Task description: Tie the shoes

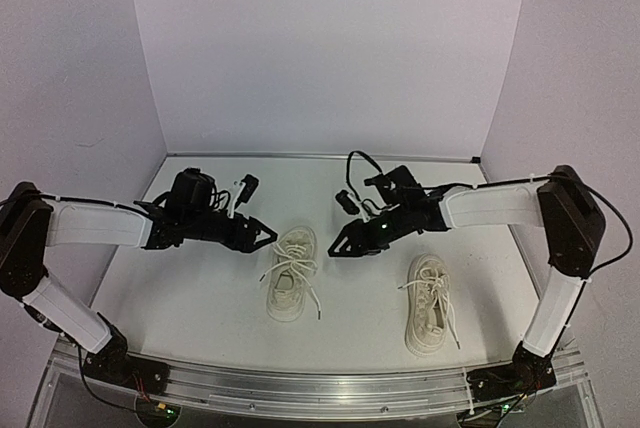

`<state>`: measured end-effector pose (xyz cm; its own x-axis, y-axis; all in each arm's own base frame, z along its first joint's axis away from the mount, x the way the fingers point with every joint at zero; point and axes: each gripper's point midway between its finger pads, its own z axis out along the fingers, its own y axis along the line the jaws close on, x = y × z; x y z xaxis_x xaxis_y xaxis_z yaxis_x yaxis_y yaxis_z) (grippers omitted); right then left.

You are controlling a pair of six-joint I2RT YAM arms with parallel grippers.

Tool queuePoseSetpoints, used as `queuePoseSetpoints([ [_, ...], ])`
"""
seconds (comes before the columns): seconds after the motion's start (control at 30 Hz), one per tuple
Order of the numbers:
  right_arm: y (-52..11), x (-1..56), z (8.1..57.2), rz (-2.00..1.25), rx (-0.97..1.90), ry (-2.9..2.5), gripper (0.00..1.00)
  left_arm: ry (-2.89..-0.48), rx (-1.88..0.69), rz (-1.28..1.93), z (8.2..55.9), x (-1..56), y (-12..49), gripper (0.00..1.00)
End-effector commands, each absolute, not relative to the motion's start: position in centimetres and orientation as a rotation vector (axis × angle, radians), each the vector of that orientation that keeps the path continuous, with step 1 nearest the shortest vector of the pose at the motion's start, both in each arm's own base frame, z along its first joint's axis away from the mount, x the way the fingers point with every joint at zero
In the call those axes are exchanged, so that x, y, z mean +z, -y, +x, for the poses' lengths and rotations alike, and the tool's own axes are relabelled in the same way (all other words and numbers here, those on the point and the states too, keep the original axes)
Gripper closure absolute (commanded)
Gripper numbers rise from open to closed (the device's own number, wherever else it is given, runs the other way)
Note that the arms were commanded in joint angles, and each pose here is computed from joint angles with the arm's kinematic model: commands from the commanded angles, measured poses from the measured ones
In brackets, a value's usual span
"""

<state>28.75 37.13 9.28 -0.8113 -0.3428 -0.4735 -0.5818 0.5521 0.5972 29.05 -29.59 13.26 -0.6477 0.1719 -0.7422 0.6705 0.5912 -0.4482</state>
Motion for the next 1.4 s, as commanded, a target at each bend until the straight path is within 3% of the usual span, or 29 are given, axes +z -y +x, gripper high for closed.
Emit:
queuePoseSetpoints([
  [0.0, -35.6, 13.2, 28.3, -0.723, 1.075, -2.426, 0.55, -2.18, -0.875, 0.776, 28.1, 14.0, 30.4, 0.29],
  [0.37, -33.6, 12.6, 27.4, -0.658, 1.006, -2.464, 0.54, -2.321, -0.765, 0.915, 26.4, 9.3, 33.2, 0.35],
  [0.57, -33.3, 13.4, 27.5, -0.645, 0.995, -2.444, 0.54, -2.404, -0.665, 0.963, 26.1, 6.6, 33.4, 0.46],
  [0.63, -33.1, 13.6, 27.6, -0.639, 0.989, -2.439, 0.54, -2.418, -0.663, 0.966, 26.1, 6.3, 33.6, 0.56],
  [0.7, -32.9, 14.0, 27.8, -0.623, 0.98, -2.432, 0.54, -2.409, -0.687, 0.959, 26.0, 6.8, 34.0, 0.72],
  [0.77, -32.5, 14.8, 28.2, -0.601, 0.972, -2.414, 0.54, -2.377, -0.733, 0.953, 25.7, 7.9, 35.0, 0.95],
  [0.8, -32.4, 15.2, 28.4, -0.588, 0.971, -2.406, 0.54, -2.349, -0.769, 0.948, 25.4, 8.7, 35.8, 0.99],
  [1.03, -31.3, 18.2, 29.7, -0.485, 0.944, -2.344, 0.54, -2.172, -0.964, 0.884, 21.8, 14.0, 42.8, 1.0],
  [1.17, -30.6, 19.5, 30.3, -0.421, 0.92, -2.318, 0.41, -2.242, -1.014, 0.7, 21.7, 14.6, 45.8, 1.0],
  [1.37, -29.9, 21.4, 30.9, -0.365, 0.903, -2.274, 0.28, -2.305, -0.818, 0.485, 21.9, 12.7, 49.2, 1.0],
])
